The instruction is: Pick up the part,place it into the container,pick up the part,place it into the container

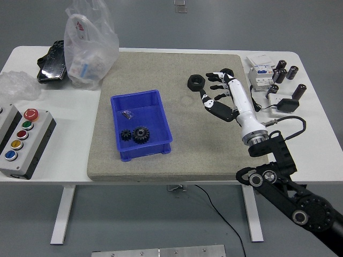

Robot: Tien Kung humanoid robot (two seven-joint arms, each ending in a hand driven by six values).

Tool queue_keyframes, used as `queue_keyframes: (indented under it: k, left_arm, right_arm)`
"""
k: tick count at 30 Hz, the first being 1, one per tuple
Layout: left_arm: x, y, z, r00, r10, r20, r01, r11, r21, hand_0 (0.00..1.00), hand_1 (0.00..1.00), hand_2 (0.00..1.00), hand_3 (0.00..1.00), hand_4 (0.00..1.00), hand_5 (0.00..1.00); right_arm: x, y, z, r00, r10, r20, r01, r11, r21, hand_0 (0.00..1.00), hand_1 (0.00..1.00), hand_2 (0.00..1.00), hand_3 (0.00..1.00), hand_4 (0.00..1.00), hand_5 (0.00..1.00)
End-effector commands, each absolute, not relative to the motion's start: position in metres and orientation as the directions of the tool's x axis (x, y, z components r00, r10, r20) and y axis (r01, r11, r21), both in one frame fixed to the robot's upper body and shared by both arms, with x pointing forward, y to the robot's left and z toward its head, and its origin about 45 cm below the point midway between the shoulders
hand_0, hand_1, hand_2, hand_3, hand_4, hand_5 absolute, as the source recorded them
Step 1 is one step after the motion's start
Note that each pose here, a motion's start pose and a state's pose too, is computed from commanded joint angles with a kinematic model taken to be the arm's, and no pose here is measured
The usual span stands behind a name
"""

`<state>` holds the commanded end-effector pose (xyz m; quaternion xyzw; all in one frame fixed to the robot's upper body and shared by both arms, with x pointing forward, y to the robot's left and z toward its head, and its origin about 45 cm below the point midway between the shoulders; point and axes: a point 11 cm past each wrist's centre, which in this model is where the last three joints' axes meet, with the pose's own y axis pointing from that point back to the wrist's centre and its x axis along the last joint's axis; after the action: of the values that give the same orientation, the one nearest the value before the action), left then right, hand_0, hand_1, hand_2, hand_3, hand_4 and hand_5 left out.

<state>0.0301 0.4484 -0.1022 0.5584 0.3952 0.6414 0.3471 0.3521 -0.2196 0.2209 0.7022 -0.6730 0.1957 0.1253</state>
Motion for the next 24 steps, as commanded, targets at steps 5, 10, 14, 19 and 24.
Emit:
queue_keyframes:
  k: [5,10,14,19,24]
  left_arm:
    - [0.031,0.449,-0.102,-0.134,0.887,0.442,-0.008,-0.447,0.894,0.649,0.534,0.536,0.613,0.707,0.364]
    - [0.031,0.450,-0.102,-0.134,0.886,0.444,-0.008,-0.449,0.893,0.649,0.534,0.536,0.613,0.707,0.364]
    - [0.032,0.450,-0.102,-0.132,0.886,0.445,-0.011,-0.450,0.893,0.650,0.535,0.534,0.614,0.707,0.364]
    - [0.033,0.451,-0.101,-0.127,0.886,0.446,-0.013,-0.451,0.892,0.650,0.534,0.534,0.614,0.707,0.364]
    - [0.034,0.454,-0.100,-0.122,0.883,0.452,-0.014,-0.457,0.889,0.650,0.534,0.535,0.613,0.706,0.363]
  right_arm:
    - [0.339,-0.252,0.212,-0.052,-0.955,0.291,-0.995,0.024,-0.099,0.452,0.624,0.700,0.693,0.656,0.291]
    - [0.332,-0.272,0.208,-0.109,-0.977,0.185,-0.989,0.089,-0.115,0.452,0.624,0.700,0.693,0.656,0.291]
    - [0.333,-0.282,0.211,-0.144,-0.980,0.139,-0.984,0.127,-0.122,0.443,0.616,0.690,0.687,0.656,0.295]
    - [0.333,-0.291,0.212,-0.175,-0.978,0.115,-0.979,0.161,-0.124,0.439,0.613,0.688,0.686,0.654,0.294]
    - [0.333,-0.296,0.213,-0.193,-0.975,0.107,-0.975,0.179,-0.128,0.437,0.609,0.688,0.685,0.644,0.302]
